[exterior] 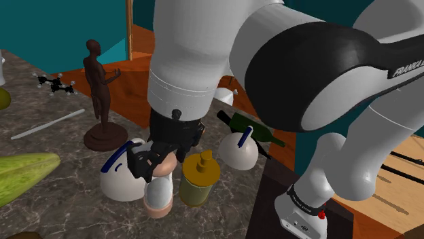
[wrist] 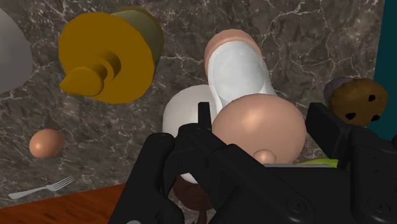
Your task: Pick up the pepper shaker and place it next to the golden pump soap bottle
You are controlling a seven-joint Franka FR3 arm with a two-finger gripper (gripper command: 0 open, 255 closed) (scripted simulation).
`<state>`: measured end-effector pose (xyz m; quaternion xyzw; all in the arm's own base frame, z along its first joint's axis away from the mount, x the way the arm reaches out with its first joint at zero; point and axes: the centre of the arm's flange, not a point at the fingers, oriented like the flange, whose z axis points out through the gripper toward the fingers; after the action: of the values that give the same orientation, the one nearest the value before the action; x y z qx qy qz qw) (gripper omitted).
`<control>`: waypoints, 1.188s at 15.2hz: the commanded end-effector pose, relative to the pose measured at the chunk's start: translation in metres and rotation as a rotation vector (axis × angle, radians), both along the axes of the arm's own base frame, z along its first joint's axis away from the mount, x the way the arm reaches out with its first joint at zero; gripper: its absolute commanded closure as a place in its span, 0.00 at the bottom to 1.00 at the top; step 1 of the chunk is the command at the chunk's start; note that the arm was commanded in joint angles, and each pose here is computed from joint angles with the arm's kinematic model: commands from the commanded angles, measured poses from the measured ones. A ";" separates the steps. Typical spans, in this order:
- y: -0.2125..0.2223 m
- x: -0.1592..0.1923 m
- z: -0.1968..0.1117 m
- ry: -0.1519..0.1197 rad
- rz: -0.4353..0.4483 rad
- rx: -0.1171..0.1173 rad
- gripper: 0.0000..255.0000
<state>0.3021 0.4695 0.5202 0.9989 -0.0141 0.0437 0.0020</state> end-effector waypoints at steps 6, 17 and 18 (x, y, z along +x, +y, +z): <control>0.000 0.000 -0.037 0.000 0.000 0.001 1.00; 0.000 0.000 -0.095 0.000 0.000 0.001 1.00; 0.000 0.000 -0.101 0.000 0.000 0.001 1.00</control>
<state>0.3025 0.4688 0.4257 0.9989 -0.0142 0.0438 0.0020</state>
